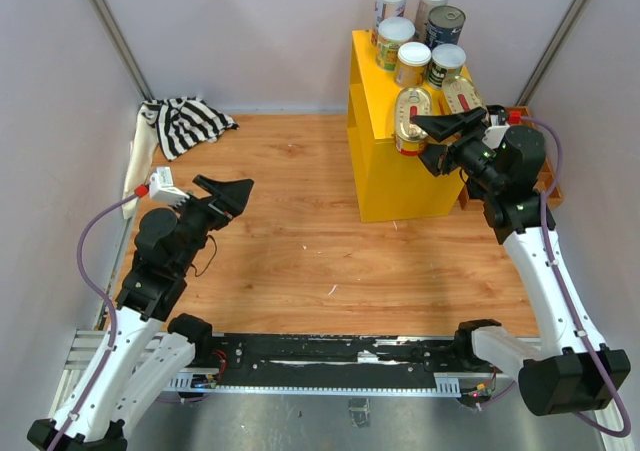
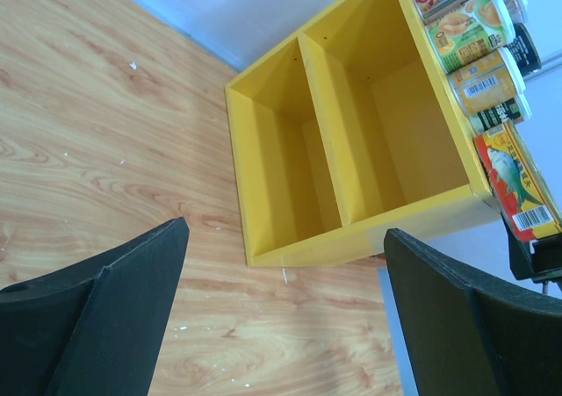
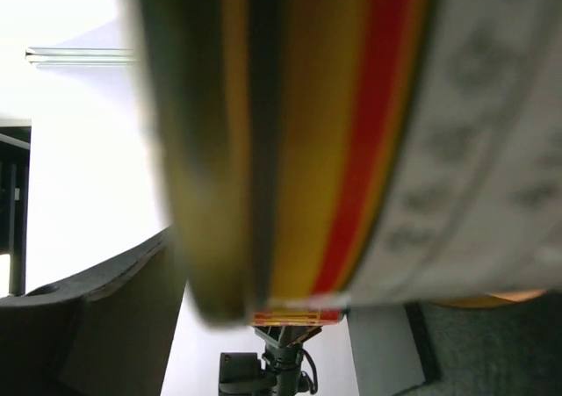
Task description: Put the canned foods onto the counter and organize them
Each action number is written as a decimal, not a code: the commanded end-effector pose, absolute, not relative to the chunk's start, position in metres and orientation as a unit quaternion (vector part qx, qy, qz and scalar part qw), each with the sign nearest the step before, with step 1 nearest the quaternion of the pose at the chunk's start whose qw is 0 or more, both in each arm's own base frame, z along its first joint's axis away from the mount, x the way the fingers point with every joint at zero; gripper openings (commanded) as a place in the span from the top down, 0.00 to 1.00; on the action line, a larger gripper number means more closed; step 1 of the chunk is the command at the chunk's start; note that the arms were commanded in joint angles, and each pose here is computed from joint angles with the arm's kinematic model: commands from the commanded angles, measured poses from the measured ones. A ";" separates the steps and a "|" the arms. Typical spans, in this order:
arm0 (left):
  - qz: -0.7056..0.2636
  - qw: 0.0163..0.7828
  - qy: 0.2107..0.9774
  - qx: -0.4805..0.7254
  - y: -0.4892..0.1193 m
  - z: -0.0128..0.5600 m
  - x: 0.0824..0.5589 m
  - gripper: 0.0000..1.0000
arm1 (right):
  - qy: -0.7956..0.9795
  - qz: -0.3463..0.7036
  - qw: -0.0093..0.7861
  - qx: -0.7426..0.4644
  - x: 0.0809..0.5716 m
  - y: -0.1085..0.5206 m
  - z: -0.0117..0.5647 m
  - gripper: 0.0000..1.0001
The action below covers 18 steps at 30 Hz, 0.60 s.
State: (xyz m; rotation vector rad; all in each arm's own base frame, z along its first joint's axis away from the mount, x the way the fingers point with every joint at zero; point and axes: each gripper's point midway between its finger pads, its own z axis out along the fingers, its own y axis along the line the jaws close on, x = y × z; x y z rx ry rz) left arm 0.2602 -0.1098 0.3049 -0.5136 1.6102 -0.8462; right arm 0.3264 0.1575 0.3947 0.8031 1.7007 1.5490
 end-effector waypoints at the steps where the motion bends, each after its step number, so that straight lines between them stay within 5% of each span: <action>1: -0.377 0.606 0.670 -0.206 -0.111 0.330 0.261 0.02 | 0.641 0.610 0.364 0.289 0.326 0.154 0.412 0.28; 18: -0.380 0.608 0.665 -0.208 -0.111 0.333 0.261 0.02 | 0.639 0.605 0.376 0.290 0.325 0.149 0.419 0.25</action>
